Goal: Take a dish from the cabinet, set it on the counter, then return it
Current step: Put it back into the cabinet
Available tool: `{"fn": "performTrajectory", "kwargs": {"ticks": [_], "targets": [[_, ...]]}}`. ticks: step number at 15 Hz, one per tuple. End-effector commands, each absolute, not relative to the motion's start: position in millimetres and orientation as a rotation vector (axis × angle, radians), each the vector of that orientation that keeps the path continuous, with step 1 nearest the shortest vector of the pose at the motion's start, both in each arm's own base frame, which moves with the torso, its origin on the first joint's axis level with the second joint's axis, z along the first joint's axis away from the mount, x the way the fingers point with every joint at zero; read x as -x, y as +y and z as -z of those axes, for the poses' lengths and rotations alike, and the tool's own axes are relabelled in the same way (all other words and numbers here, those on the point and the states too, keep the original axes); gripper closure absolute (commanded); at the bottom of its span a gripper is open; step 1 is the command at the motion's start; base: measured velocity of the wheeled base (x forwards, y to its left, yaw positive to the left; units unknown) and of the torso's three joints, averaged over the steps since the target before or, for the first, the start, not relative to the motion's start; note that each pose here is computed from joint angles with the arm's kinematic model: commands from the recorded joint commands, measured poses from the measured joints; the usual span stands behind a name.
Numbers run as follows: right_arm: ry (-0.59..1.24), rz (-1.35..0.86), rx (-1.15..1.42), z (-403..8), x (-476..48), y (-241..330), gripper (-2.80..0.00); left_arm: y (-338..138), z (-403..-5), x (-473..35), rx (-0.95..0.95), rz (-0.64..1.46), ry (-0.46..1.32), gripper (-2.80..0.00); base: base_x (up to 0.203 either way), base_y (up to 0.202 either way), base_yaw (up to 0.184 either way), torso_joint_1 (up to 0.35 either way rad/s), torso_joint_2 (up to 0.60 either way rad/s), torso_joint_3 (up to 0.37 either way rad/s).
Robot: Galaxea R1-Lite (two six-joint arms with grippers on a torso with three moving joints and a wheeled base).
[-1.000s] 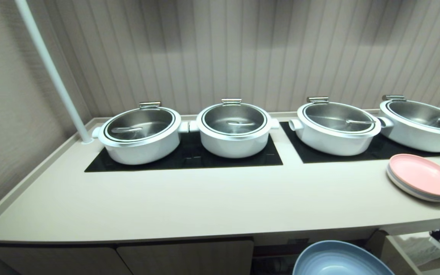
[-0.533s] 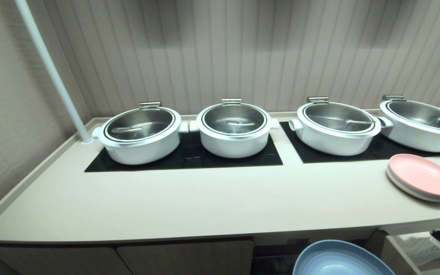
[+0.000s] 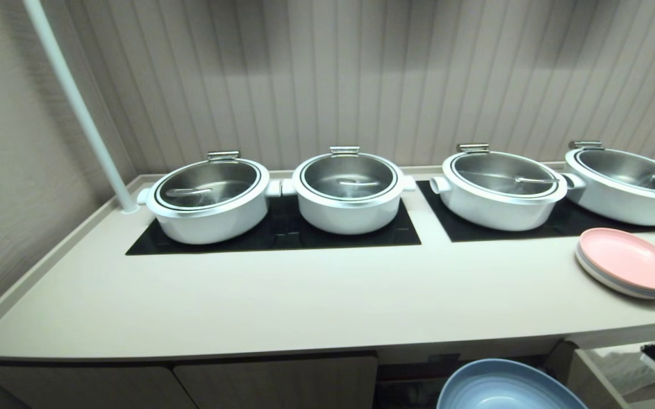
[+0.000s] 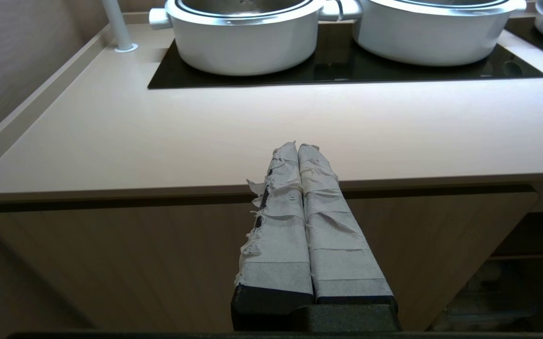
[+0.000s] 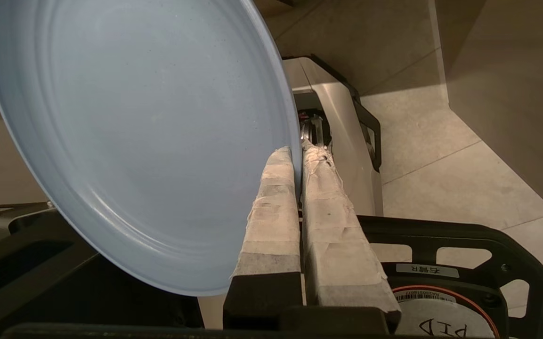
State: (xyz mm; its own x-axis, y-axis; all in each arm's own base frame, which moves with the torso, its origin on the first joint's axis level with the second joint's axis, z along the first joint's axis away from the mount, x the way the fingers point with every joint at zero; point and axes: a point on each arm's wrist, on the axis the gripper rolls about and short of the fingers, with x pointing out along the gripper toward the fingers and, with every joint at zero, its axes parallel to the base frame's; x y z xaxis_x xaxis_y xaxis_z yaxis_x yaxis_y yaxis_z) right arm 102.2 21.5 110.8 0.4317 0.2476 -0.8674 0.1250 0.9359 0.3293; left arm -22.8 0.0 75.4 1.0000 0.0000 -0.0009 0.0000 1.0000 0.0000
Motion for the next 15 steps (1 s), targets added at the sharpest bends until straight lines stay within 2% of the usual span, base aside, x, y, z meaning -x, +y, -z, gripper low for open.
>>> {"fn": "performTrajectory", "kwargs": {"ticks": [1, 15], "targets": [[1.135, -0.081, -0.372, -110.2, -101.6, 21.9, 0.0, 0.0, -75.5, 22.8, 0.0, 0.0, 0.0, 0.0, 0.0, 0.0, 0.0, -0.038, 0.11, 0.05], [1.142, -0.06, -0.412, -109.5, -101.4, 22.8, 0.0, 0.0, -75.5, 22.8, 0.0, 0.0, 0.0, 0.0, 0.0, 0.0, 0.0, -0.058, 0.13, 0.066]]}}
